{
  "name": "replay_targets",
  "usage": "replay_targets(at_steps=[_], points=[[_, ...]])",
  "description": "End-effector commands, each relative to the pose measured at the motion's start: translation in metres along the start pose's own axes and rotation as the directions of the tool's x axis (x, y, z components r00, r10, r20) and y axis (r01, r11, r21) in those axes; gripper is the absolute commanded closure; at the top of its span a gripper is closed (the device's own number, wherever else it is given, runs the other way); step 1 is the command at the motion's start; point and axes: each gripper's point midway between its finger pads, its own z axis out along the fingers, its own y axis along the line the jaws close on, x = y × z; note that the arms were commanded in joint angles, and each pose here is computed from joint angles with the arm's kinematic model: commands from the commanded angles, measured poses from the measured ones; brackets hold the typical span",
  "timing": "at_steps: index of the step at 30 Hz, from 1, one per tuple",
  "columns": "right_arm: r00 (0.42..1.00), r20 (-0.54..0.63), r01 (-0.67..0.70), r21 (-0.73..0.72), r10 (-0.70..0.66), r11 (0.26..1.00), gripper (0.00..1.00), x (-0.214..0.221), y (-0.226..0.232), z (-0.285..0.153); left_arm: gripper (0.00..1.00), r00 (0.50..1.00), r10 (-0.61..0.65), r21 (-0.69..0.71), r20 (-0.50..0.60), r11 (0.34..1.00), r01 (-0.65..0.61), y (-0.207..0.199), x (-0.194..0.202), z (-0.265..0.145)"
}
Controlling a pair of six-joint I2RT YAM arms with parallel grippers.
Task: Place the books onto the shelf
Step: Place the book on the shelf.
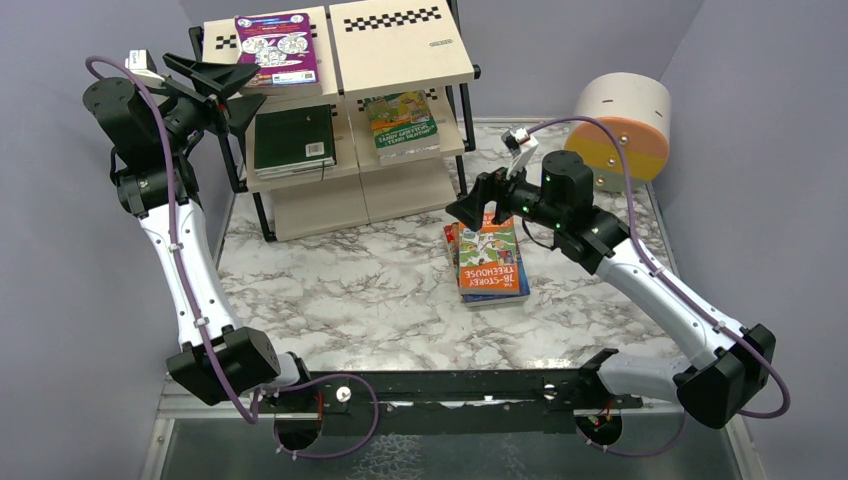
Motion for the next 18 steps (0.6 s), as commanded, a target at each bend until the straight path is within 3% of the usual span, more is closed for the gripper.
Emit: replay_targets(at_steps=[1,8,18], points=[[0.998,0.051,0.03,-0.029,-0.029,0.999,0.08,-0.02,0.008,0.001,0.45,0.999,0.038,0.027,0.003,0.999,-0.038,-0.013,0.001,-0.001],[0.999,0.047,0.026,-0.03,-0.024,0.999,0.08,-0.016,0.008,0.001,0.45,0.999,0.045,0.026,0.01,0.999,-0.046,-0.014,0.014,-0.012],[0.999,0.021,-0.037,0.033,0.036,0.999,0.05,0.004,-0.005,-0.002,0.45,0.99,0.14,0.013,0.027,0.99,-0.141,0.013,0.083,-0.065]])
